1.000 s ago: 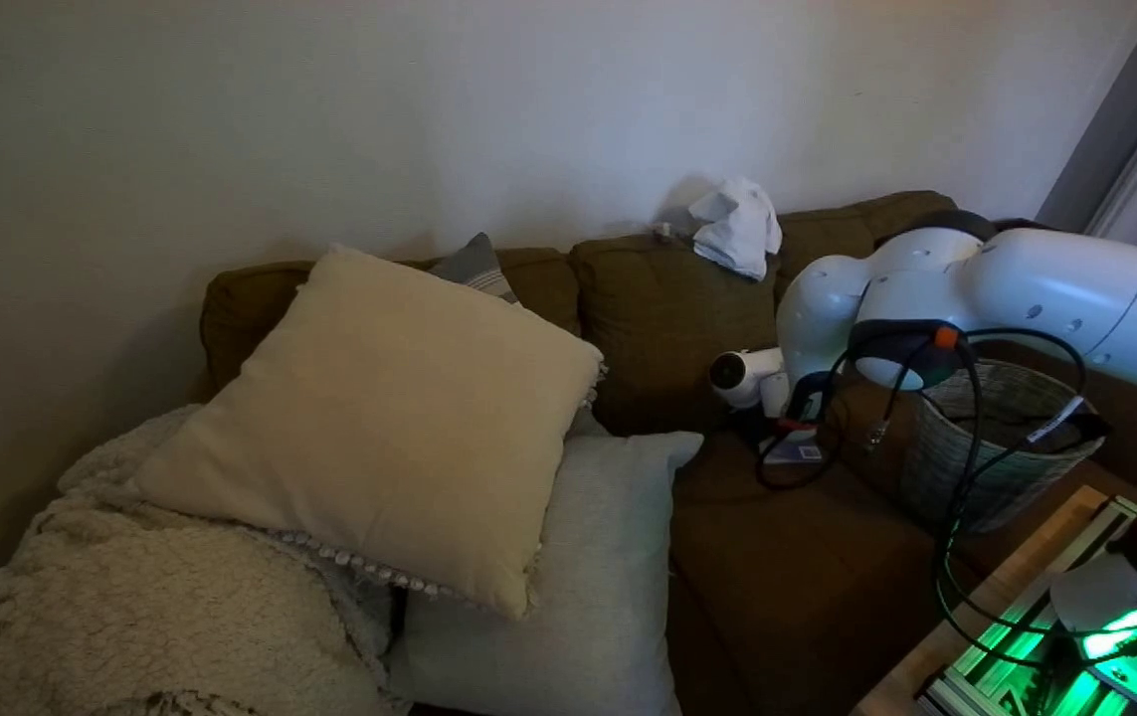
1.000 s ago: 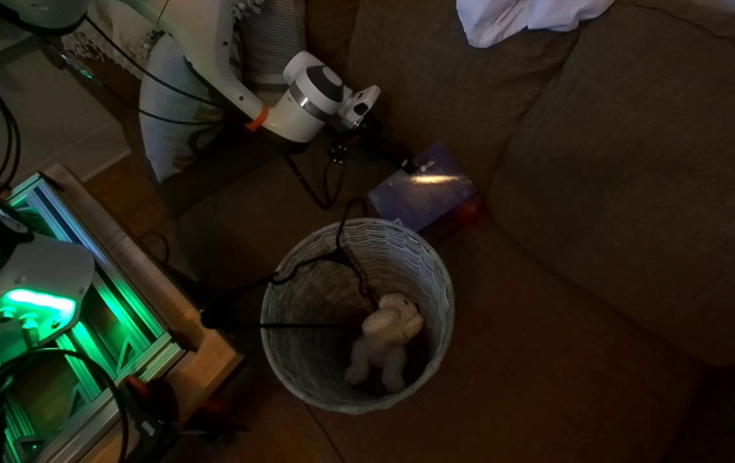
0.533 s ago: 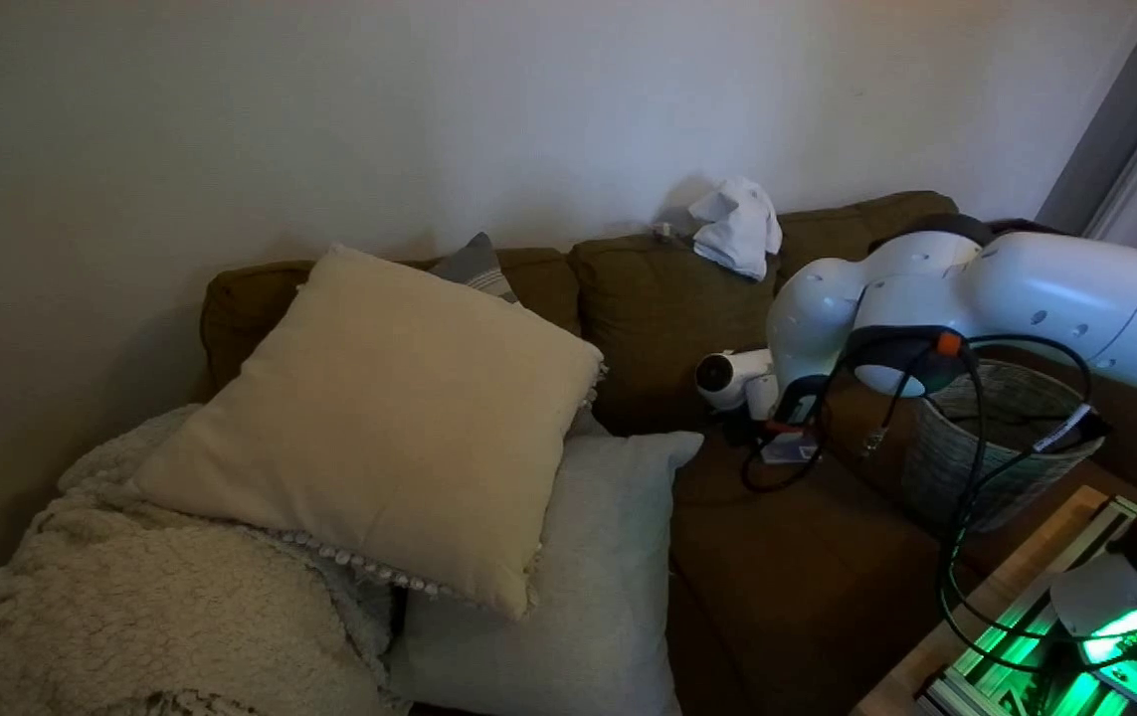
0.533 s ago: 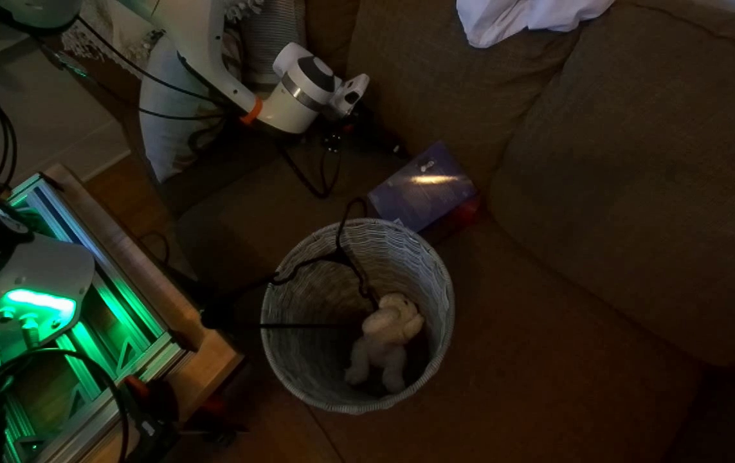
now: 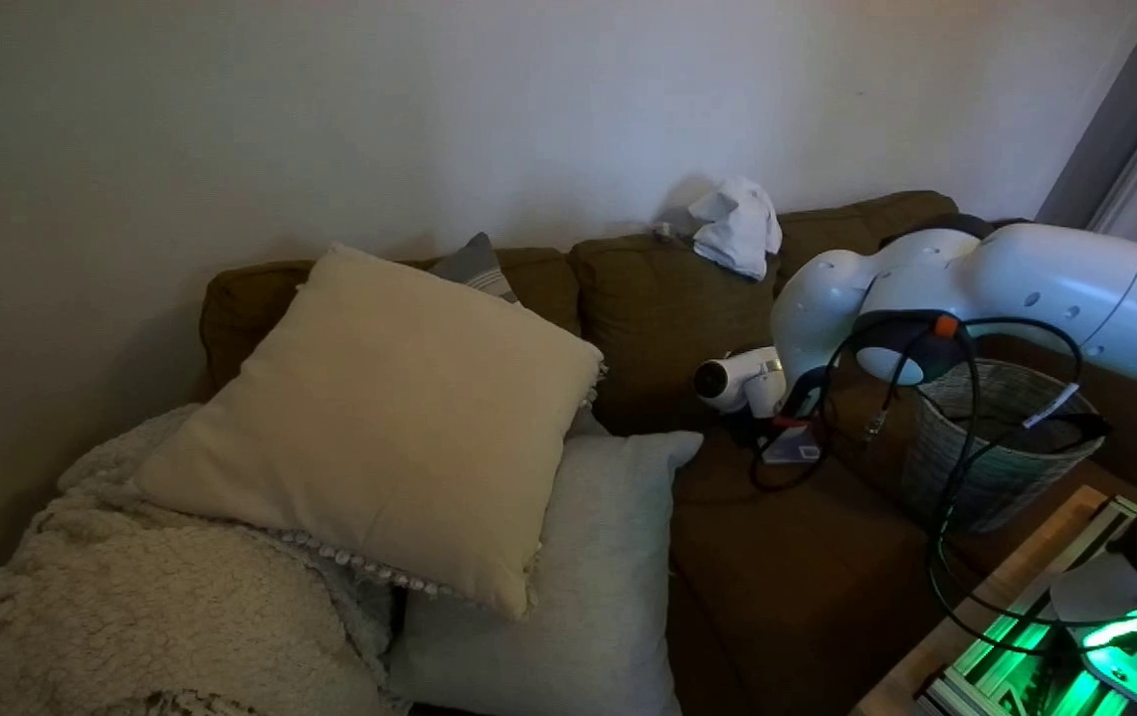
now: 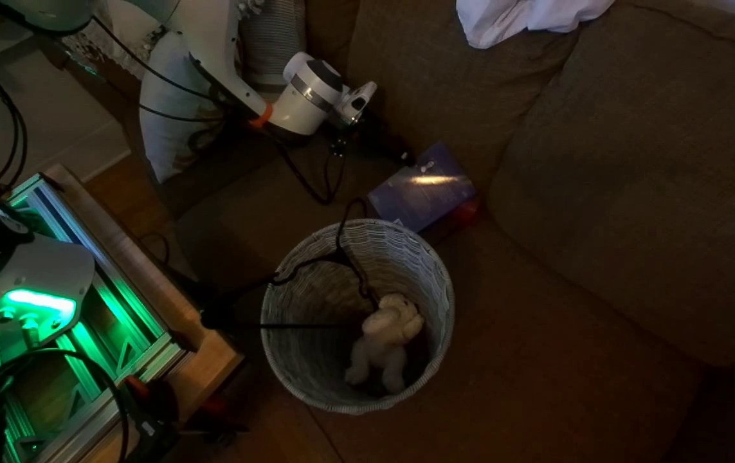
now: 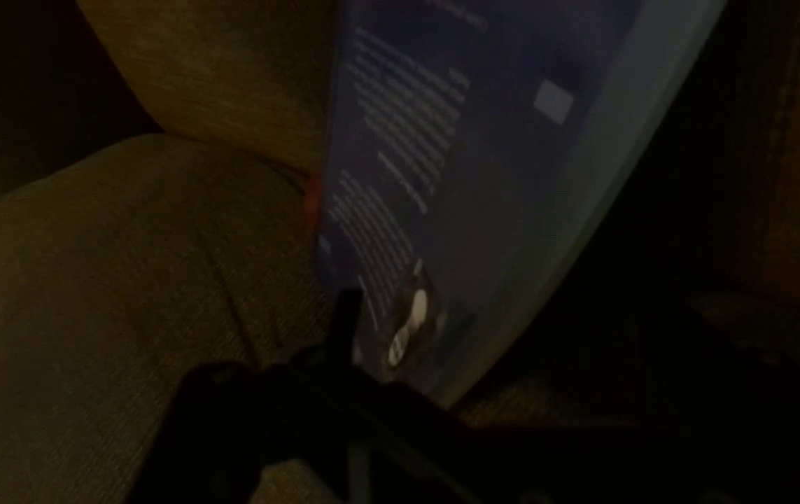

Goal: Put the book in the basket

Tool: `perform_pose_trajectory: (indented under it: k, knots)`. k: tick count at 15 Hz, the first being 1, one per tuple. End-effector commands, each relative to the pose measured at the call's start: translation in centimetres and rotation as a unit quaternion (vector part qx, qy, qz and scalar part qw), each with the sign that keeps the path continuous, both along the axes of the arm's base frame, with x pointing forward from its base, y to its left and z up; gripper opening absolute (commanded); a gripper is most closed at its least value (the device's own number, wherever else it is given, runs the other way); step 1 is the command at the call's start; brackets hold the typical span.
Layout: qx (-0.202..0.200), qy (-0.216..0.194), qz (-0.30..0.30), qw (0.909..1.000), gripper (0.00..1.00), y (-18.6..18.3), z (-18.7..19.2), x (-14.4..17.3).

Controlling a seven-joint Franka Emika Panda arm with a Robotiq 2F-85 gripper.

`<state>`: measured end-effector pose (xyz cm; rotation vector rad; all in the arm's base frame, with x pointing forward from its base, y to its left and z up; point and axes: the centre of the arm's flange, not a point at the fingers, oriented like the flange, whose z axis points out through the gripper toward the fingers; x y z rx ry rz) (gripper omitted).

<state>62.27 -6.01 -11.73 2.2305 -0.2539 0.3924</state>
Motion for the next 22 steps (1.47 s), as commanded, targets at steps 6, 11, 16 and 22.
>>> perform_pose_trajectory:
  k: [6, 11, 16, 22]
  knots:
    - [0.005, 0.018, -0.072, 0.9972, 0.42, -4.9, -3.9, -0.7]
    - [-0.004, -0.001, -0.087, 0.9962, 0.04, -6.6, 0.1, -1.8]
    - [-0.020, -0.052, -0.126, 0.9905, 0.03, -8.7, 5.7, -4.1]
    - [-0.074, -0.172, -0.166, 0.9682, 0.03, -9.3, 15.7, -7.2]
